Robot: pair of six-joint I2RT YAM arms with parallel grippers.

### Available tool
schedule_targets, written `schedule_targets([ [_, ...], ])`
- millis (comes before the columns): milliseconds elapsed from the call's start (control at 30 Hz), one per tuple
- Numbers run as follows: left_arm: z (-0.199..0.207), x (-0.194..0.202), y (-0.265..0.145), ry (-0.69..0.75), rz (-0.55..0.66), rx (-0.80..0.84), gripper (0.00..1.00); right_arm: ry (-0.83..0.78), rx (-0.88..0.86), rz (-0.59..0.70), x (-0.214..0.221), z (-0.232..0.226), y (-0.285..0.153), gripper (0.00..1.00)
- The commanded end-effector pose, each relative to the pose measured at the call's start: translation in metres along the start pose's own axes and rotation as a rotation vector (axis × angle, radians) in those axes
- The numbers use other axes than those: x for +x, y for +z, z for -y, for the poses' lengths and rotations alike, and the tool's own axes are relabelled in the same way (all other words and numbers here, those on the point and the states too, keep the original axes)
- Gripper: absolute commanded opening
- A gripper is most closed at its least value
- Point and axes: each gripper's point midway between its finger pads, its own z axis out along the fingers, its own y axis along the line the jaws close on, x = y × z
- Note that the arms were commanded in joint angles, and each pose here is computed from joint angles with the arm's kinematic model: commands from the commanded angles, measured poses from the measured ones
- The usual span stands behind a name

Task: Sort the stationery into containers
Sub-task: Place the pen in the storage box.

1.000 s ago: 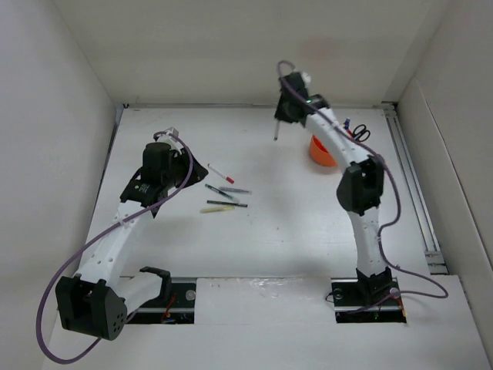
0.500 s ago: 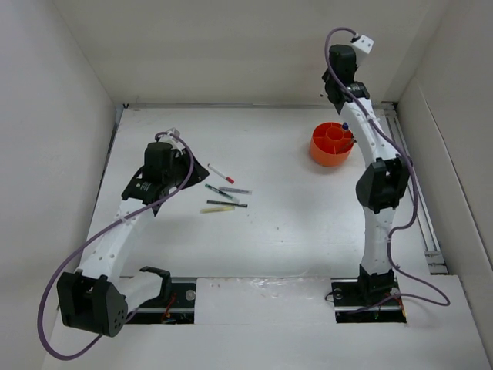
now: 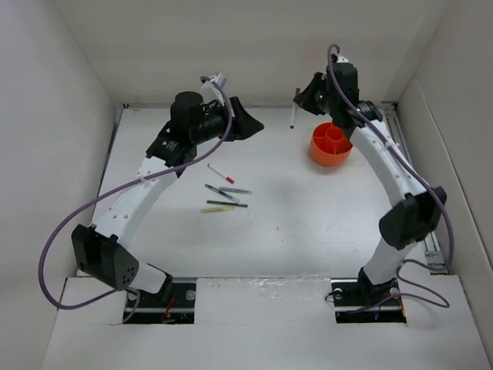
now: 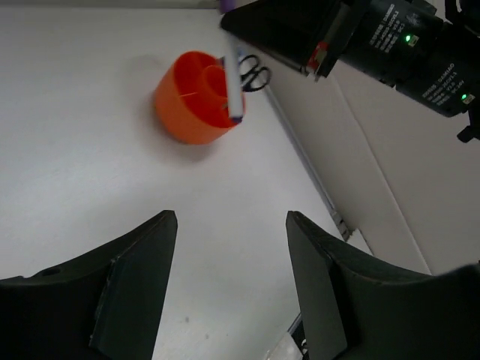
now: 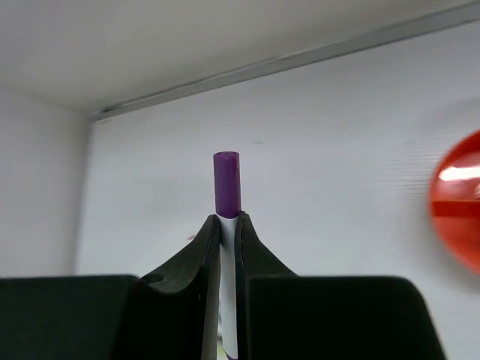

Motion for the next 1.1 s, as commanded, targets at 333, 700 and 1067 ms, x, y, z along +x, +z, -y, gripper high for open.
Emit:
schedule_targets([
  [333,0.063,-0.010,0.014,0.095,0.000,0.223,0.66,0.145,-0.446,-0.180,0.038,-0.091,-0.126,0.00],
  [700,0.085,0.017,0.032,0.114,-0.095,0.302,0.54,0.194,-0.562,-0.230,0.050,-0.121,-0.131,0.00],
  [1067,0.081,0.016,0.042,0.121,-0.118,0.285,0.36,0.207,-0.606,-0.231,0.045,-0.130,-0.137,0.00],
])
